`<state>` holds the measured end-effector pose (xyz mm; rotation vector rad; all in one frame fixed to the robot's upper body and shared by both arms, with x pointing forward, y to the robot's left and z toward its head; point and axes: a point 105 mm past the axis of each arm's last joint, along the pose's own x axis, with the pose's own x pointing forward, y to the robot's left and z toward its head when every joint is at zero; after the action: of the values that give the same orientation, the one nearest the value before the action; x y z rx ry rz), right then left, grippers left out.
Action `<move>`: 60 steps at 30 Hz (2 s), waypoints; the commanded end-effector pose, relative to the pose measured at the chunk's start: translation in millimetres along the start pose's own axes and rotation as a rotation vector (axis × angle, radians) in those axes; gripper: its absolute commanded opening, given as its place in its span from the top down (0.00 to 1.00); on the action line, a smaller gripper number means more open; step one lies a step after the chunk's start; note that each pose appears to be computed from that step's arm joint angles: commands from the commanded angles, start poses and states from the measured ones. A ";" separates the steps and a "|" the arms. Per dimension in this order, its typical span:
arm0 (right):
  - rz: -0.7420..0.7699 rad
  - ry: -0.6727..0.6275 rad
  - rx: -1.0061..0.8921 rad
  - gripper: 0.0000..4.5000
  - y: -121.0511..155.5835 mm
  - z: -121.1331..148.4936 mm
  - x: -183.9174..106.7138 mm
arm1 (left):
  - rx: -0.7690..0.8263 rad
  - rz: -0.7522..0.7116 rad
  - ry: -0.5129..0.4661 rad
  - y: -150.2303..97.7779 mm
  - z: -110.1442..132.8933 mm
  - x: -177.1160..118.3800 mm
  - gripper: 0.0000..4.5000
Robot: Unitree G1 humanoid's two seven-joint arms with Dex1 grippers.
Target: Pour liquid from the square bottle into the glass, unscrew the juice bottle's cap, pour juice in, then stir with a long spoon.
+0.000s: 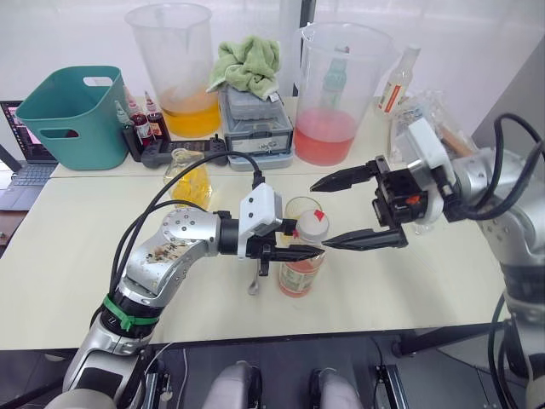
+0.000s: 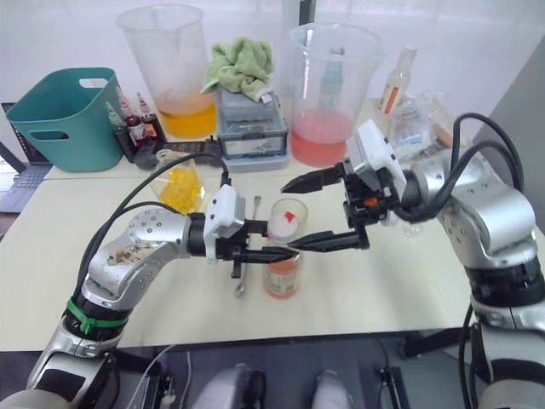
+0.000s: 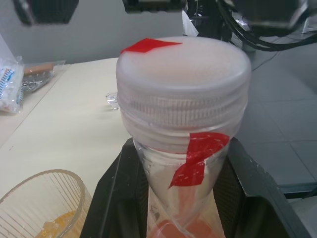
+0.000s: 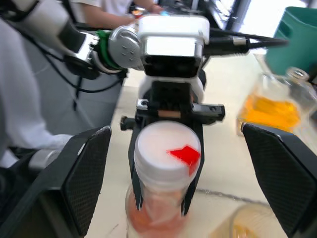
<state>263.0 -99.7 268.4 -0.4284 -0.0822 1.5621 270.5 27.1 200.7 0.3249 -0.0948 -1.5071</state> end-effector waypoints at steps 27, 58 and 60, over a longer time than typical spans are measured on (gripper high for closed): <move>-0.083 -0.003 0.074 0.63 12.5 -9.7 25.5 | -0.035 -0.035 0.059 -3.4 -24.0 -0.1 0.72; 0.069 -0.084 -0.024 0.01 -0.7 30.0 -2.5 | -0.055 -0.040 0.058 -13.8 -21.8 1.7 0.72; -0.078 -0.089 -0.010 0.01 6.1 22.5 3.0 | -0.051 -0.059 0.047 -12.1 -21.5 5.8 0.72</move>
<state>258.6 -96.5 278.9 -0.3472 -0.1092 1.5756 266.6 28.5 199.0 0.3310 -0.1094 -1.5147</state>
